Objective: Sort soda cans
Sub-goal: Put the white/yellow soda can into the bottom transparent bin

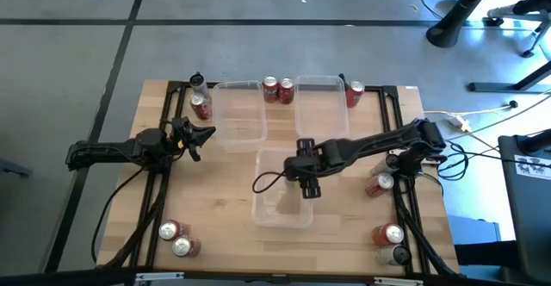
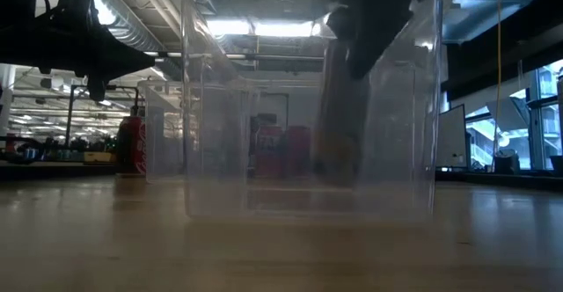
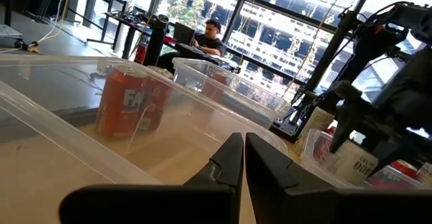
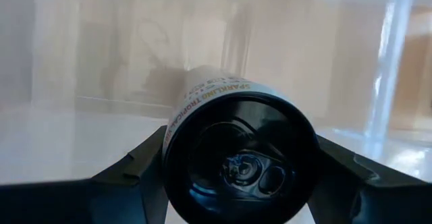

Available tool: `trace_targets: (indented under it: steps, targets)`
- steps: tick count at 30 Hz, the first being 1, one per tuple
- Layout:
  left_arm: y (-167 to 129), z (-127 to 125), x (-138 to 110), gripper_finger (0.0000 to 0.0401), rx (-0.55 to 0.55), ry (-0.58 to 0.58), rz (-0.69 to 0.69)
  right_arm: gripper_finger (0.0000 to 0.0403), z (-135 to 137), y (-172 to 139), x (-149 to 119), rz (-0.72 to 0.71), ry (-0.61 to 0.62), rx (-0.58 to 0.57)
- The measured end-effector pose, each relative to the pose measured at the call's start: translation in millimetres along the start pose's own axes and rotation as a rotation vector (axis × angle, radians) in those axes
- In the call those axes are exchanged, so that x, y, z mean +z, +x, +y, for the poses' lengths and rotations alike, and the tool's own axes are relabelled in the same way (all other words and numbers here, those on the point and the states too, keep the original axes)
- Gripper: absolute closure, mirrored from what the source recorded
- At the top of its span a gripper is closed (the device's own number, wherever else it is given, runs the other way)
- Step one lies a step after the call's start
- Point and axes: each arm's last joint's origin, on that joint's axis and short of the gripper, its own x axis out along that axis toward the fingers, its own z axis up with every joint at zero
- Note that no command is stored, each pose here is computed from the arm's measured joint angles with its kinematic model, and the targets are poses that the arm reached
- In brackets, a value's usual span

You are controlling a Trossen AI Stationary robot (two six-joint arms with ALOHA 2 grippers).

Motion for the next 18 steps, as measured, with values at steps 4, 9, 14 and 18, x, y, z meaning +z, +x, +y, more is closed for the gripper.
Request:
trace_targets:
  steps: [4,9,14,18]
  targets:
    - [0.0,0.0,0.0,0.0391,0.000,0.000,0.000,0.0155,1.2,6.4,1.6,0.017,-0.003,-0.004]
    - [0.0,0.0,0.0,0.0391,0.000,-0.007,0.000,0.0132,1.5,8.0,1.8,0.022,-0.005,-0.007]
    - [0.0,0.0,0.0,0.0391,0.000,-0.006,0.000,0.0091,1.5,8.6,1.4,0.024,-0.006,-0.009]
    - [0.0,0.0,0.0,0.0391,0.000,-0.006,0.000,0.0070,1.8,10.5,-0.3,0.042,-0.012,-0.019]
